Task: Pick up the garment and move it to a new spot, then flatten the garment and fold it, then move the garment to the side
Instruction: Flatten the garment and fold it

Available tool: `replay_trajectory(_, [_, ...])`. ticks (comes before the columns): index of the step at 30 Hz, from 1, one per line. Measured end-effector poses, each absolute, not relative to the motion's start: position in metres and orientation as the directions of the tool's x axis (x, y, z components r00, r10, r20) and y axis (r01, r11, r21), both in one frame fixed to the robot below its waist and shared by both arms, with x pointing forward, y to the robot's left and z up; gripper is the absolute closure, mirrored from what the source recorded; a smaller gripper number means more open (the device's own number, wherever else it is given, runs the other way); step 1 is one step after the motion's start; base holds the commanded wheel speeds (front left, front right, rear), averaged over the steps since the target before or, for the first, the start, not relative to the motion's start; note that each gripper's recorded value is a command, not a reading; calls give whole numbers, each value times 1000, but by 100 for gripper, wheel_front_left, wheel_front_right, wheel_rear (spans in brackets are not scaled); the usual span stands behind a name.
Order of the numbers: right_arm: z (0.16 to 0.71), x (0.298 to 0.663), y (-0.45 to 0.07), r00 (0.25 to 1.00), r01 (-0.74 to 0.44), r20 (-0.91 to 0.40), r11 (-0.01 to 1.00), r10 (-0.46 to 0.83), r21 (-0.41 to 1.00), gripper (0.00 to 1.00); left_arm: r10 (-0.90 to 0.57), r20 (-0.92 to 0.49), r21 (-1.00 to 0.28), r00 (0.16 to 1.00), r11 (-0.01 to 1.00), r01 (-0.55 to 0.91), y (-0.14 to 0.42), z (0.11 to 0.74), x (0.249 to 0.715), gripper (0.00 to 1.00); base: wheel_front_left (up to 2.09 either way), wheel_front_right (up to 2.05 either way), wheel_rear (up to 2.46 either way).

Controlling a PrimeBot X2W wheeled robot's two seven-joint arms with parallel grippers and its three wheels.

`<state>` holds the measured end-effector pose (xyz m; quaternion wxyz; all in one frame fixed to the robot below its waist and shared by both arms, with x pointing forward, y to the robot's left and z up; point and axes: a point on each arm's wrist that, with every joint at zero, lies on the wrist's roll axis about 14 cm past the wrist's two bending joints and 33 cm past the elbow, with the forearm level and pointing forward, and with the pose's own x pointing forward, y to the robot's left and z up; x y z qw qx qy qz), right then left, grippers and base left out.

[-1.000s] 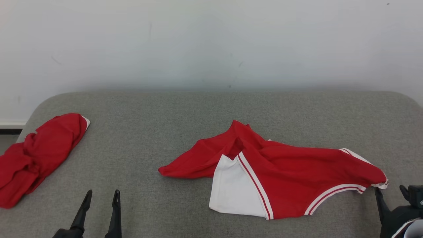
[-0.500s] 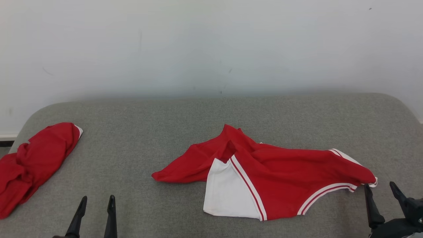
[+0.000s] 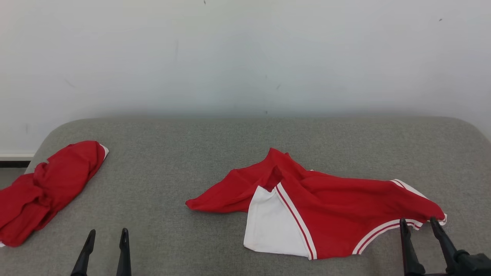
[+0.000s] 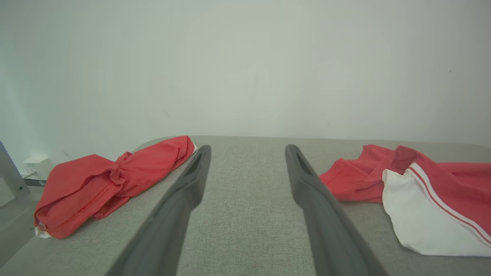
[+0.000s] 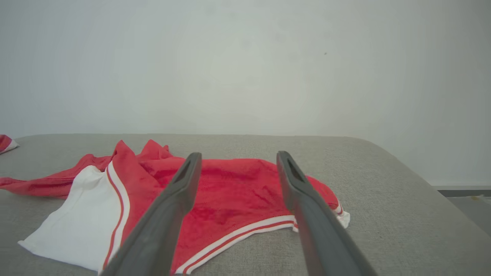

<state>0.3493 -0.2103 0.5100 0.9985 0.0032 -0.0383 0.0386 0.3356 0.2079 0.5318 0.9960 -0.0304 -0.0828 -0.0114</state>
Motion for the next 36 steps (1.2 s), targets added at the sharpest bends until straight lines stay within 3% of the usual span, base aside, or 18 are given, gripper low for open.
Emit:
replay_trajectory(9, [492,340,-183,992,-123,35,991,121,55,0,15,152,-54,988,999,-7,219,527,326,0,0,0,0])
replay_trajectory(20, [484,378,-107,935,-351,-47,936,351,21,0,39,155,-64,987,998,-29,223,527,321,0,0,0,0])
replay_trajectory(24, [460,391,-78,888,-438,-162,899,431,-10,0,57,148,-76,987,996,-46,225,525,317,0,0,0,0])
replay_trajectory(36, [383,393,-62,772,-509,-466,860,432,-46,0,115,123,-94,986,990,-104,240,518,306,0,0,0,0])
